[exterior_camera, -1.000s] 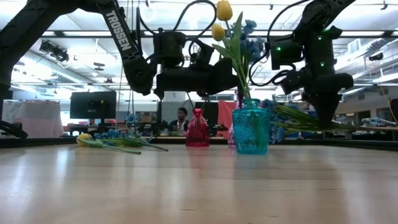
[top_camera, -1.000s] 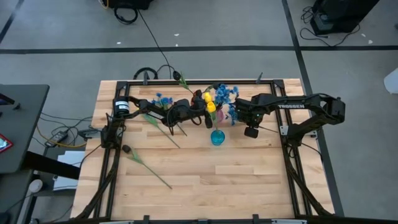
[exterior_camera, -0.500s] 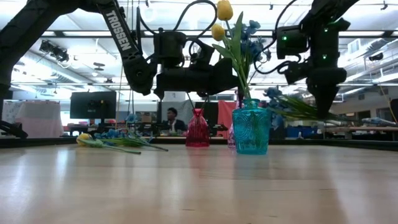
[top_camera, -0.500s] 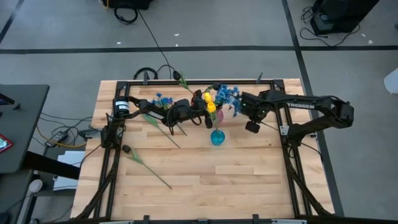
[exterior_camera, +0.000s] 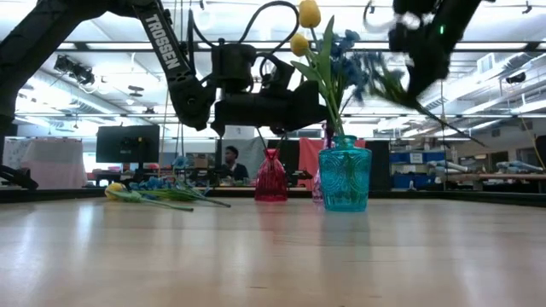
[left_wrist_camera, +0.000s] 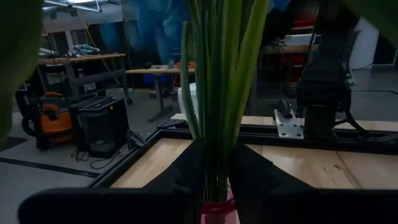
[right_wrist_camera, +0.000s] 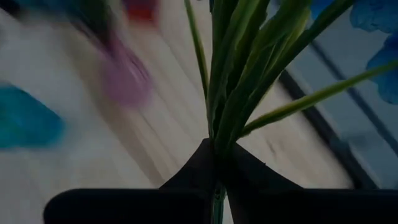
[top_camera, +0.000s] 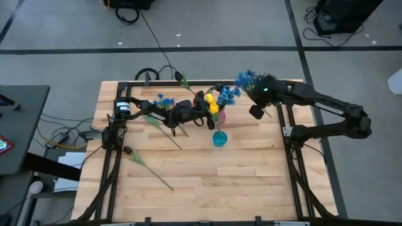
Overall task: Sort flowers into vase by color
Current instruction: Put the blue flowers into the pink vase
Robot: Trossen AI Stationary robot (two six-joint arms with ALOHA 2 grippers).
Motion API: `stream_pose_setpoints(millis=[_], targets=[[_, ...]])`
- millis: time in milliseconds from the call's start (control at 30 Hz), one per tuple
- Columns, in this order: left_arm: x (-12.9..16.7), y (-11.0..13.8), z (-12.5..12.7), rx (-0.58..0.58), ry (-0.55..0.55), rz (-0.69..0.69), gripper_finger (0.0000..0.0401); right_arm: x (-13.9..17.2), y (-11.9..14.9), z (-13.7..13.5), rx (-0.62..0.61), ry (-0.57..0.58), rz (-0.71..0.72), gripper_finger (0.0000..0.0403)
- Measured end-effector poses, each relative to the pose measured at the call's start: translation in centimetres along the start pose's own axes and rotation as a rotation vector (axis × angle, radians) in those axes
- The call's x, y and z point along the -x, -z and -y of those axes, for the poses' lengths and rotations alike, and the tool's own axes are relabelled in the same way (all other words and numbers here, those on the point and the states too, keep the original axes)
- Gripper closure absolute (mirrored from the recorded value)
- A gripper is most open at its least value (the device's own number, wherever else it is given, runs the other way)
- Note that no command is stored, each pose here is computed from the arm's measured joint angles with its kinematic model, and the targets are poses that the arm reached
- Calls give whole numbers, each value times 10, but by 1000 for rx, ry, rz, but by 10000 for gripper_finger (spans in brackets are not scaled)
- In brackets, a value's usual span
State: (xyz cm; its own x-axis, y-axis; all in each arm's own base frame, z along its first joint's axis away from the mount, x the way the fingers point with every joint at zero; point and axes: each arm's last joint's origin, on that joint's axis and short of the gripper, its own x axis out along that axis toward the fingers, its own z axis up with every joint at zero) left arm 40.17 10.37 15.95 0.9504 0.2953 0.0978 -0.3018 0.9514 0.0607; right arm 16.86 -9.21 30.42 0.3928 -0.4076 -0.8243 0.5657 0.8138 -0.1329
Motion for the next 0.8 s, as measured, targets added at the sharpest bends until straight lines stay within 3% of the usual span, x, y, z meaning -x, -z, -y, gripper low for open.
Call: stream_pose_setpoints(millis=[167, 367, 633, 800], targets=[[0, 2, 0, -1, -17, -18, 332, 38, -2, -3, 31, -190, 301, 368], [0, 1, -1, 0, -33, -13, 332, 43, 10, -17, 108, -385, 607, 368], [0, 0, -2, 112, -77, -1, 332, 16, 20, -33, 188, -361, 925, 368], [0, -2, -2, 145, -77, 24, 332, 8, 24, -36, 200, -337, 1021, 368]])
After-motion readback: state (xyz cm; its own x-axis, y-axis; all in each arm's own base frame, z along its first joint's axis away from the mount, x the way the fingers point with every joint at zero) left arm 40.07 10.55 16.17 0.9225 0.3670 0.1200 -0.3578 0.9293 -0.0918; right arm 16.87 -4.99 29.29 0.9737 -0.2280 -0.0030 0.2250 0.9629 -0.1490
